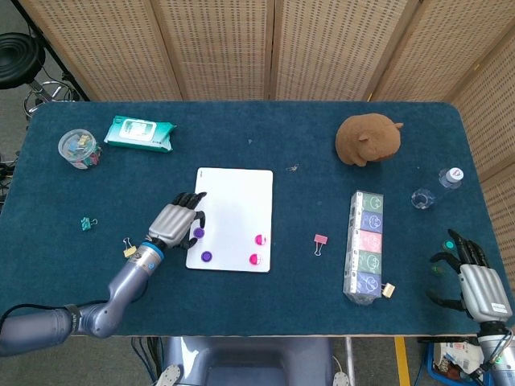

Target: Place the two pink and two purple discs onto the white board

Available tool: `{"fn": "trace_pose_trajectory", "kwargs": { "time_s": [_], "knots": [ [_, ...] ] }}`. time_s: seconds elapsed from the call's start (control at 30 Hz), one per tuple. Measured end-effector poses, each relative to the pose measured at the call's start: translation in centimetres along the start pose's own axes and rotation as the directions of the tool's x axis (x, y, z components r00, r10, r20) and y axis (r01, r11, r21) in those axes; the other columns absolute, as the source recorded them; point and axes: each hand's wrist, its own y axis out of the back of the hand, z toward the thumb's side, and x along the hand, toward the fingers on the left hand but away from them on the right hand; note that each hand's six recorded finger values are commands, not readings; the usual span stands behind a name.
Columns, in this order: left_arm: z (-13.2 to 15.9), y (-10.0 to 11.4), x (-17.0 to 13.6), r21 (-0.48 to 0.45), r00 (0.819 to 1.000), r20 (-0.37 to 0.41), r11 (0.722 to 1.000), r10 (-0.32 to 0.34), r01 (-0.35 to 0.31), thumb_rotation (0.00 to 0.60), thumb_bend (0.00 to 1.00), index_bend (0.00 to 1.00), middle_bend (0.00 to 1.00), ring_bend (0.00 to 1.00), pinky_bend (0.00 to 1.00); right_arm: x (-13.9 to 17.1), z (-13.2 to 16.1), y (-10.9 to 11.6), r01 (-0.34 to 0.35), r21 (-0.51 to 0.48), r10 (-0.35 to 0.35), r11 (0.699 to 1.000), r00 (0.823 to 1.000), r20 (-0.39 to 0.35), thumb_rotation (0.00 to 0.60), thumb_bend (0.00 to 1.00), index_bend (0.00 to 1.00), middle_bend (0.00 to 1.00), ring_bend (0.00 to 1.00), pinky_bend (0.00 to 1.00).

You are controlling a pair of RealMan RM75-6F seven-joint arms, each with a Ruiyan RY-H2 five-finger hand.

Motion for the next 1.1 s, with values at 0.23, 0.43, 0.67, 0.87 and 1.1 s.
{"fn": "trace_pose_trajectory", "kwargs": {
  "time_s": [0.23, 0.43, 0.67, 0.87, 1.1],
  "knots": [
    [1.1, -0.5, 0.8, 0.001, 1.000, -0.009, 1.000, -0.026, 0.026, 0.600, 0.32, 0.65, 0.00, 0.00, 0.00, 0.0, -0.1, 0.2, 0.003, -0.004, -0.003, 1.000, 1.000, 0.001, 0.600, 0.18, 0.37, 0.00, 0.00, 0.00],
    [0.9, -1.6, 1.3, -0.011, 0.998, -0.036, 0.998, -0.057, 0.057, 0.600, 0.32, 0.65, 0.00, 0.00, 0.00, 0.0, -0.1, 0.2, 0.003, -0.006, -0.003, 1.000, 1.000, 0.000, 0.600, 0.18, 0.37, 0.00, 0.00, 0.00],
    [1.1, -1.9, 1.7, -0.022, 0.998, -0.027, 0.998, -0.064, 0.063, 0.600, 0.32, 0.65, 0.00, 0.00, 0.00, 0.0, -0.1, 0.3, 0.004, -0.008, -0.004, 1.000, 1.000, 0.001, 0.600, 0.18, 0.37, 0.00, 0.00, 0.00],
    [1.2, -1.8, 1.8, -0.017, 0.998, -0.025, 0.999, -0.052, 0.052, 0.600, 0.32, 0.64, 0.00, 0.00, 0.00, 0.0, -0.1, 0.3, 0.003, -0.009, -0.003, 1.000, 1.000, 0.002, 0.600, 0.18, 0.37, 0.00, 0.00, 0.00],
    [1.5, -2.1, 1.8, -0.022, 0.998, -0.033, 0.998, -0.061, 0.060, 0.600, 0.32, 0.45, 0.00, 0.00, 0.00, 0.1, -0.2, 0.4, 0.006, -0.012, -0.006, 1.000, 1.000, 0.004, 0.600, 0.18, 0.37, 0.00, 0.00, 0.00]
  ]
}}
